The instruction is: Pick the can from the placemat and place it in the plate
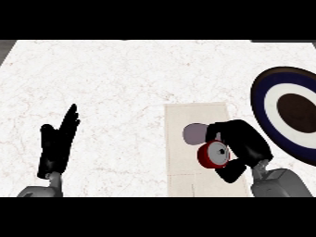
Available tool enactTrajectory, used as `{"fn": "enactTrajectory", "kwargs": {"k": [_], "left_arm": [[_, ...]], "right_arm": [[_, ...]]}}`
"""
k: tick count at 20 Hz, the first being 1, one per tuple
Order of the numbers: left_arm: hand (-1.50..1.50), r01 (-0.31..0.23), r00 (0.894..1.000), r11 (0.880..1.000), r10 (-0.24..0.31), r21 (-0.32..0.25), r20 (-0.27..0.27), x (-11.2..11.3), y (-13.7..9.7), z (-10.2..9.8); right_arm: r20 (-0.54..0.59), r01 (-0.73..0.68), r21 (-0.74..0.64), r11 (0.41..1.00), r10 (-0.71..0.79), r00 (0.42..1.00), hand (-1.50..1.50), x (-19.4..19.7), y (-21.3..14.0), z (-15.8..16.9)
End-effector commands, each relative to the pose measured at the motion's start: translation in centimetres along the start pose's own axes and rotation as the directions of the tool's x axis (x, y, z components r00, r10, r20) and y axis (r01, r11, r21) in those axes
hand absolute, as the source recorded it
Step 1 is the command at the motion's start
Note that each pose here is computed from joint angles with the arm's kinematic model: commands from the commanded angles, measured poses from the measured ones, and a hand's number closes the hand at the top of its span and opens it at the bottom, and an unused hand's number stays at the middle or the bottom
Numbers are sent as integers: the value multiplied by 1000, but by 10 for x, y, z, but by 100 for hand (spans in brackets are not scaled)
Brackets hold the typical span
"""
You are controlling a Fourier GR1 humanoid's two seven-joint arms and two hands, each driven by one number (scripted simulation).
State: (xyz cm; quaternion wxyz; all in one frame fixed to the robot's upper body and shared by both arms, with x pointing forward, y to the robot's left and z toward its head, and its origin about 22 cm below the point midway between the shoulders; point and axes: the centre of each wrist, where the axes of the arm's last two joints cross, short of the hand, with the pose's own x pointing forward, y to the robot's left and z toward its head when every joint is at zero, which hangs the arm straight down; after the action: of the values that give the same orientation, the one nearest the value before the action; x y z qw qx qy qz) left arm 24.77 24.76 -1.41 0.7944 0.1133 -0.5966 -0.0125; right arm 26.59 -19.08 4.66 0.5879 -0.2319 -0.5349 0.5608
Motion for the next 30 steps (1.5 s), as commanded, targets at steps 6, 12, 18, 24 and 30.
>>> {"fn": "enactTrajectory", "kwargs": {"k": [6,12,18,24,30], "left_arm": [[0,3,1000,1000,-2,-23,12,-2,-3,-1],[0,11,1000,1000,-12,22,13,-5,16,-1],[0,2,1000,999,-1,33,-9,1,15,2],[0,-7,1000,1000,7,2,8,-8,18,0],[0,4,1000,1000,-4,8,5,3,2,-14]], "right_arm": [[-250,-165,-328,930,83,965,150,-7,3,-42],[-232,-230,-531,816,122,965,150,14,-37,-20],[-258,-234,-773,590,45,965,150,21,-73,22],[-329,-239,-798,554,-66,942,150,5,-93,44],[-385,-263,-786,560,-110,916,150,-55,-104,43]]}}
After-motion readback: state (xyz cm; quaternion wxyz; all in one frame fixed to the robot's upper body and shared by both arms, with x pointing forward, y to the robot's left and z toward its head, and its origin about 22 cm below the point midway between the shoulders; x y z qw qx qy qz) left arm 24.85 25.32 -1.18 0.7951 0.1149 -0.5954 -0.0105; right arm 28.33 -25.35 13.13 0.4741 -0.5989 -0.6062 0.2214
